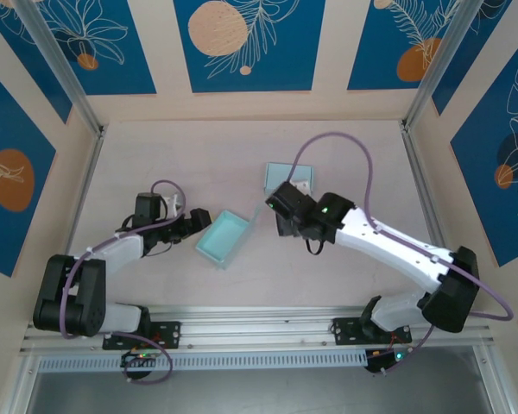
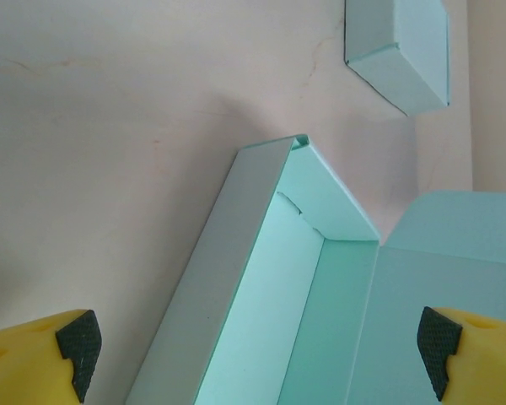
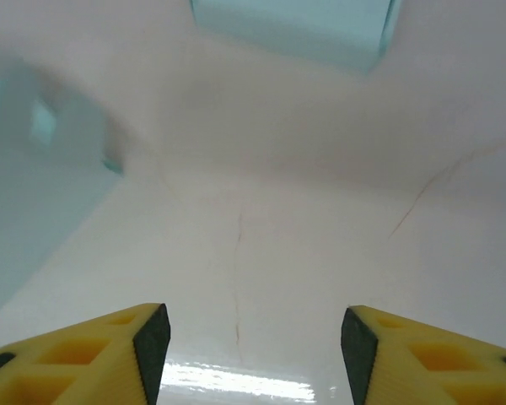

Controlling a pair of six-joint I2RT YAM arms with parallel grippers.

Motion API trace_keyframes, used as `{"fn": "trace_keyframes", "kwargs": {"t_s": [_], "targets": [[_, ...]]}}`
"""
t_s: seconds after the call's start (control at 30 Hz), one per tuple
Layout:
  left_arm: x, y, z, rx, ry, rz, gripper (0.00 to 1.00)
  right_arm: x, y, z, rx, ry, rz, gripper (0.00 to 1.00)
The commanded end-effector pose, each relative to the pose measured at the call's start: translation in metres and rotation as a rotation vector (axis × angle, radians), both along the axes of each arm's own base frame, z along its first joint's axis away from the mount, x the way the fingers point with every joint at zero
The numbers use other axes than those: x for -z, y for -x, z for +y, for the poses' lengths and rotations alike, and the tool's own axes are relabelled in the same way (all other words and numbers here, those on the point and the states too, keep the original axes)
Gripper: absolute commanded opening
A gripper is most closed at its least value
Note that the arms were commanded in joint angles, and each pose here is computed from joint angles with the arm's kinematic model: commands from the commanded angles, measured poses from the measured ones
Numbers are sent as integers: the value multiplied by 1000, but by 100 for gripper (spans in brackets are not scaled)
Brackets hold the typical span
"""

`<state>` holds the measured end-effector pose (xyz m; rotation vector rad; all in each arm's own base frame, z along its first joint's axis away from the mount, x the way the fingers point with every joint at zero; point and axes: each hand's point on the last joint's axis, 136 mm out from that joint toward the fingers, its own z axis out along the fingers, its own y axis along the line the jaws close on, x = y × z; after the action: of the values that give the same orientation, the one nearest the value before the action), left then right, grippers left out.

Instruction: Fold the paper box

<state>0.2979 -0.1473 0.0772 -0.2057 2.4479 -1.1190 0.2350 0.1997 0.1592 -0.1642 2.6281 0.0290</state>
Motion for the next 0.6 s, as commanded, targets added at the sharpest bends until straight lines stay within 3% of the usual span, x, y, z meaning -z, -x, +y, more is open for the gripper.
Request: {"fn": "trace_keyframes", "kwargs": {"t_s": [0.0, 0.17, 0.37, 0.57], "targets": [[9, 8, 1, -17, 28, 34, 97, 38, 11, 40, 70, -275, 125, 50], [23, 17, 6, -56, 22, 77, 97, 81, 18, 71, 96, -458, 212, 36], [22, 22, 1, -64, 63, 90, 94, 114, 12, 103, 86, -531, 290, 36], [15, 30, -8, -60, 69, 76, 94, 123, -23, 123, 63, -560, 303, 35]]}}
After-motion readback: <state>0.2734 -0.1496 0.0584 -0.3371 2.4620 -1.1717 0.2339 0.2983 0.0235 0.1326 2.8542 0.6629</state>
